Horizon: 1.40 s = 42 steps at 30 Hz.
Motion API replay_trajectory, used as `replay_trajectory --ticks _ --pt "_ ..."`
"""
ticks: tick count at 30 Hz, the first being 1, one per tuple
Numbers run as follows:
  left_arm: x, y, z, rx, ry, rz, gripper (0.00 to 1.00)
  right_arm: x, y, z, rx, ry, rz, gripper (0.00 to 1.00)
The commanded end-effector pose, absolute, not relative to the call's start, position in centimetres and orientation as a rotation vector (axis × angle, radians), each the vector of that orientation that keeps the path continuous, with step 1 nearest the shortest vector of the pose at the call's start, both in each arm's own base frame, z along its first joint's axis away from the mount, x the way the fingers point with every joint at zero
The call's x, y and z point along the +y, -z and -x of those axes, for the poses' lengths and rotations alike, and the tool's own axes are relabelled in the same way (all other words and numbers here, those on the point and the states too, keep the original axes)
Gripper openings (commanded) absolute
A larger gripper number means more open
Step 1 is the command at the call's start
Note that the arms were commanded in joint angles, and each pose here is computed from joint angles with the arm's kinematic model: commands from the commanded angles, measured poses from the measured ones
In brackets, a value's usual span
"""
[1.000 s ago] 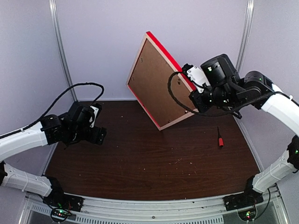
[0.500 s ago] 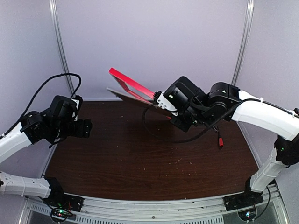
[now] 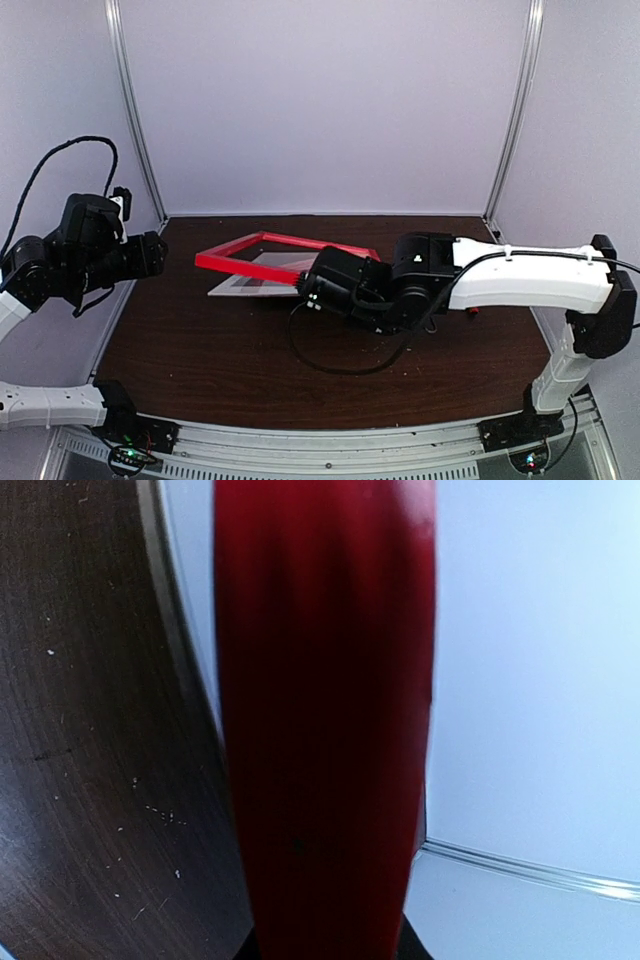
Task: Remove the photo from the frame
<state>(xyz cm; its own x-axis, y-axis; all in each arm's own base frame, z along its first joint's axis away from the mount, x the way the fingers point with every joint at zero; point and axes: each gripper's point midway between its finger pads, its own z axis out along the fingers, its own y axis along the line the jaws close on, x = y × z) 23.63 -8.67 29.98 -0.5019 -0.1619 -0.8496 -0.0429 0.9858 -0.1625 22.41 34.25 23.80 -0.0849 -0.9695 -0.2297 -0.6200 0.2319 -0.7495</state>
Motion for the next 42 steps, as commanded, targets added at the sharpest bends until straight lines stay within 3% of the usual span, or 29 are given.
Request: replay_trajectory --ticks 1,18,31,42 --pt "-10.7 -31.3 -24.0 2.043 0.351 0.197 0.77 36.3 -20.7 -19.9 1.89 0.43 1.517 0.0" --pt "-14.3 -27.9 -23.8 2.073 0.853 0.726 0.77 38.9 -17.1 -19.3 1.913 0.426 1.516 0.0" --pt "-14.9 -23.8 -22.3 2.234 0.846 1.083 0.73 40.1 -17.3 -19.9 1.914 0.402 1.445 0.0" --pt "-16.1 -22.1 -23.0 2.255 0.862 1.153 0.6 40.6 -17.8 -19.9 1.918 0.373 1.42 0.0"
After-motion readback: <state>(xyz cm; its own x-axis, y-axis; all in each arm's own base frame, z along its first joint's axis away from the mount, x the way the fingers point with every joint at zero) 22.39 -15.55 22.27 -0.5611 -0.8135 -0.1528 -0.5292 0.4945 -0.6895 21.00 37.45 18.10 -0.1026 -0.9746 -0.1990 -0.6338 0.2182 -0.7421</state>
